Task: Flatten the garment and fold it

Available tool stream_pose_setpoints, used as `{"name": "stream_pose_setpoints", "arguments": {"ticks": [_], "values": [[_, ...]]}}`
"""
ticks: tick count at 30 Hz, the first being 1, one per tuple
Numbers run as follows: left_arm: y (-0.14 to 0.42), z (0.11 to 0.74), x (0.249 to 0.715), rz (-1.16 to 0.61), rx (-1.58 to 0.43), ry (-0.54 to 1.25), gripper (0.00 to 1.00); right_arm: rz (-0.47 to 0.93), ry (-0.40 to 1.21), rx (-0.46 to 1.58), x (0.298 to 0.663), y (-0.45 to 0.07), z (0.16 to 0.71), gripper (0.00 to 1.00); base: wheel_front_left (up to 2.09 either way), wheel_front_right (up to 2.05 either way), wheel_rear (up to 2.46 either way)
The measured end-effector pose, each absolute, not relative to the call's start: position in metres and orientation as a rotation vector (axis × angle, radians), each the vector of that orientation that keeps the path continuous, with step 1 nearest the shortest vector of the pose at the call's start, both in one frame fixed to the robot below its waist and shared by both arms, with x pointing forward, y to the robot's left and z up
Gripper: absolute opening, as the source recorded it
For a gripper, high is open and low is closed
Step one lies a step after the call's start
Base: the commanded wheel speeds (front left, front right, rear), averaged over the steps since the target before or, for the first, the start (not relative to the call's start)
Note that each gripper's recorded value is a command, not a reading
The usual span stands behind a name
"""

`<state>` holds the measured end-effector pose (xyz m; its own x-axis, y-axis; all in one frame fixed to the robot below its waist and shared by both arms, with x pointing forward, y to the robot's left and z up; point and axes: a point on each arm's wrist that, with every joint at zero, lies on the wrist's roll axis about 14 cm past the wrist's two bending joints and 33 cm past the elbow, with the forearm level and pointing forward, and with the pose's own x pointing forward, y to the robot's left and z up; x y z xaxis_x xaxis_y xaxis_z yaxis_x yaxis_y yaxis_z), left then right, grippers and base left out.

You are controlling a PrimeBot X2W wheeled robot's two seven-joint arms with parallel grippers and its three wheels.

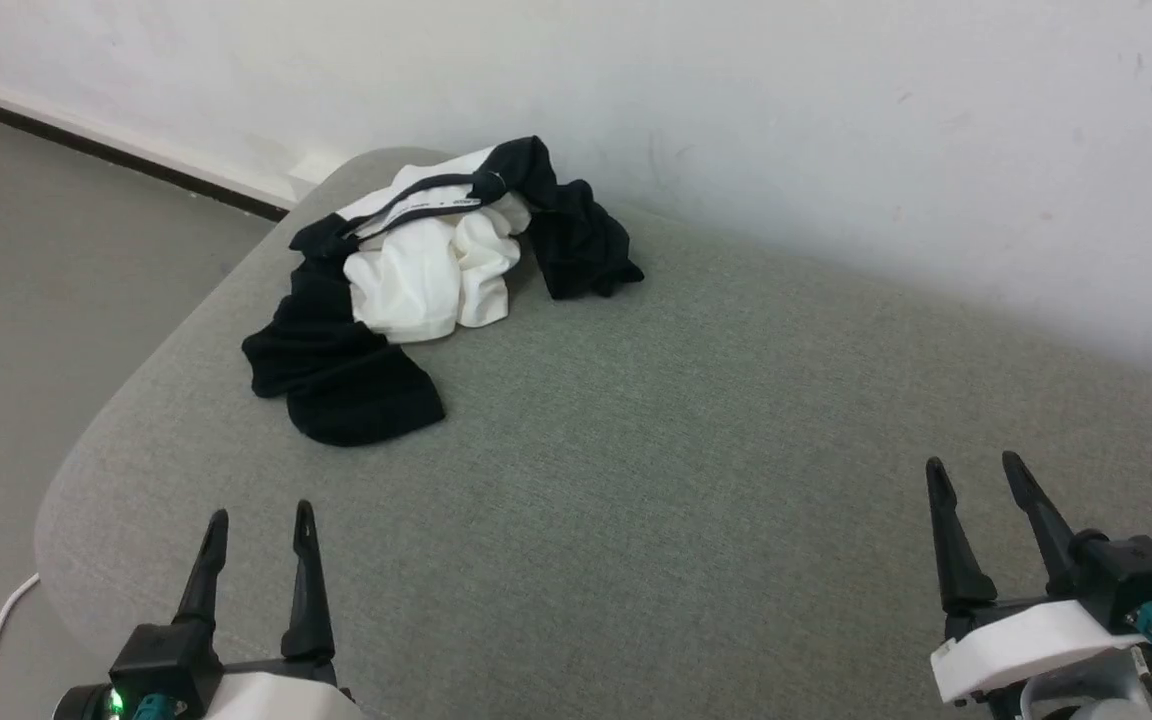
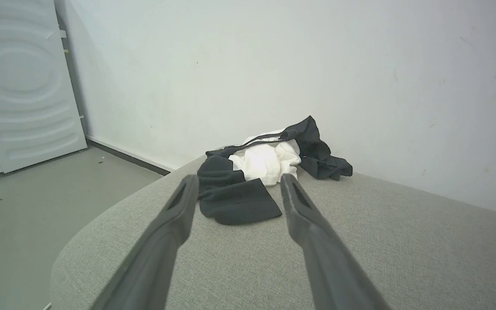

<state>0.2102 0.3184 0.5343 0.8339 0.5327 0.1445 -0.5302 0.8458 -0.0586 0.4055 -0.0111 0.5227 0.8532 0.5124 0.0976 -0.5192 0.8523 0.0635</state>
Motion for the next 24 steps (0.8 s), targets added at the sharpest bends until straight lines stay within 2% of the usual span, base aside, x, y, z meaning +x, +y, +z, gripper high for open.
{"name": "stream_pose_setpoints", "arguments": {"ticks": [24], "values": [[0.334, 0.534, 0.165, 0.683, -0.022, -0.198, 1.0, 0.615, -0.089, 0.119, 0.408, 0.019, 0.522, 1.0, 0.0, 0.0, 0.0]]}}
